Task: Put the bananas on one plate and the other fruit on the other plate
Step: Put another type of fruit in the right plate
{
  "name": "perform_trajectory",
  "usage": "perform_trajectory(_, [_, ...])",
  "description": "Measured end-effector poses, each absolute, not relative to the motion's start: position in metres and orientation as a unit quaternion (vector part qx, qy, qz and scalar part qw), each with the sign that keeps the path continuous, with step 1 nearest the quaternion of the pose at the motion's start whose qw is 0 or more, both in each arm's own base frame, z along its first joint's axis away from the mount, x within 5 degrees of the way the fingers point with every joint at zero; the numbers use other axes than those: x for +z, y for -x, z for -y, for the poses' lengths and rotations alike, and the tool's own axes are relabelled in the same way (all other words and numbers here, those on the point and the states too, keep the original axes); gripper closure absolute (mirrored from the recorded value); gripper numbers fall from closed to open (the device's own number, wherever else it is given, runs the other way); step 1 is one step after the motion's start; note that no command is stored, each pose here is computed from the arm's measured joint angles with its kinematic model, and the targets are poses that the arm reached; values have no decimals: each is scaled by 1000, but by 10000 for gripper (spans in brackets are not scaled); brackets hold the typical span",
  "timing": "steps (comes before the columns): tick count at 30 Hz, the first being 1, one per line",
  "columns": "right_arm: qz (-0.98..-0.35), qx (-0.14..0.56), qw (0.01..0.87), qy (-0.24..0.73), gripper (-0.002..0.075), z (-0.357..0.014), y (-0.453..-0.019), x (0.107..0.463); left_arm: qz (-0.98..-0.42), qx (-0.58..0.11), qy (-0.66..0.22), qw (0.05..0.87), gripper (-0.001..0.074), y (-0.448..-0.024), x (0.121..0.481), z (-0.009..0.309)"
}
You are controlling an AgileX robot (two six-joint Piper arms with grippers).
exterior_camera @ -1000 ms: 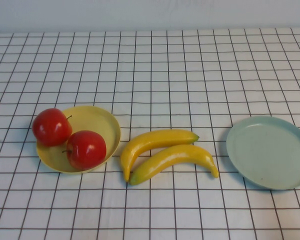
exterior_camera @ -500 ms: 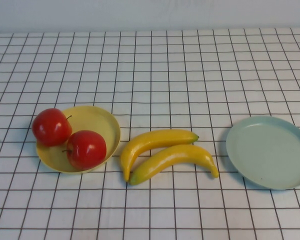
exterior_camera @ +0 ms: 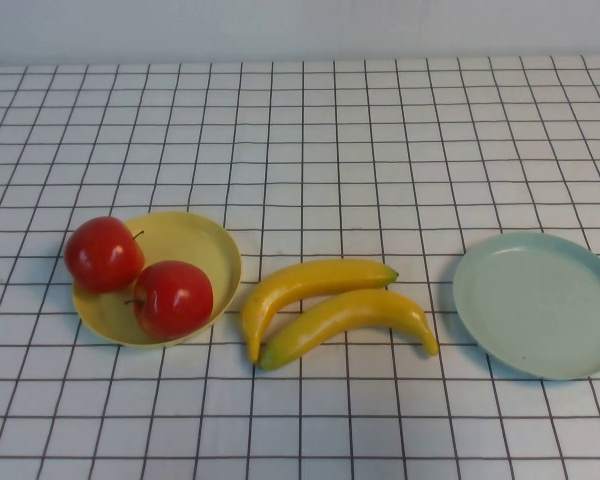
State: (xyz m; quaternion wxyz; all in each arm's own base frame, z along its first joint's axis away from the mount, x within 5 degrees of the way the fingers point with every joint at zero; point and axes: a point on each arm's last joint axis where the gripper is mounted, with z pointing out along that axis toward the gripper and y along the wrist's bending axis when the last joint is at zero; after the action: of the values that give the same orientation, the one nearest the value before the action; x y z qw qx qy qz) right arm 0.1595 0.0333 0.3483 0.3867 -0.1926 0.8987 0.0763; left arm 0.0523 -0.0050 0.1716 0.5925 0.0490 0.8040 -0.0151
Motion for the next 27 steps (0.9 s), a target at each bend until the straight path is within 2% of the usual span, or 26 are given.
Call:
perform_trajectory(7, [-890,84,253,369,743,-79,-205,342,-804,-15,-49,592,738,-52,172,5])
perform_trajectory(11, [-866,82,232,435,742,-107,-227,344,-804,-15,-49,592,738,-52,172,5])
perform_trajectory(18, [-802,82,187,561,718,-159,-254,324,-804,-15,-49,592,738,-52,172,5])
perform_trajectory(20, [-782,76,170,594,662,-174,-262,312,-804,-15,-49,592,738,-52,172,5])
perform_trajectory(24, [-737,47,152,657,465,-200,-270,291,-804,-15,-49,592,738,-52,172,5])
perform_trajectory(25, [-714,26,153,682,392,-211,-273,282,-804,-15,-49,592,738,-52,172,5])
perform_trajectory(27, [-677,-4,161,718,301,-226,-277,270,-804,-15,-49,592,738,-52,172,5])
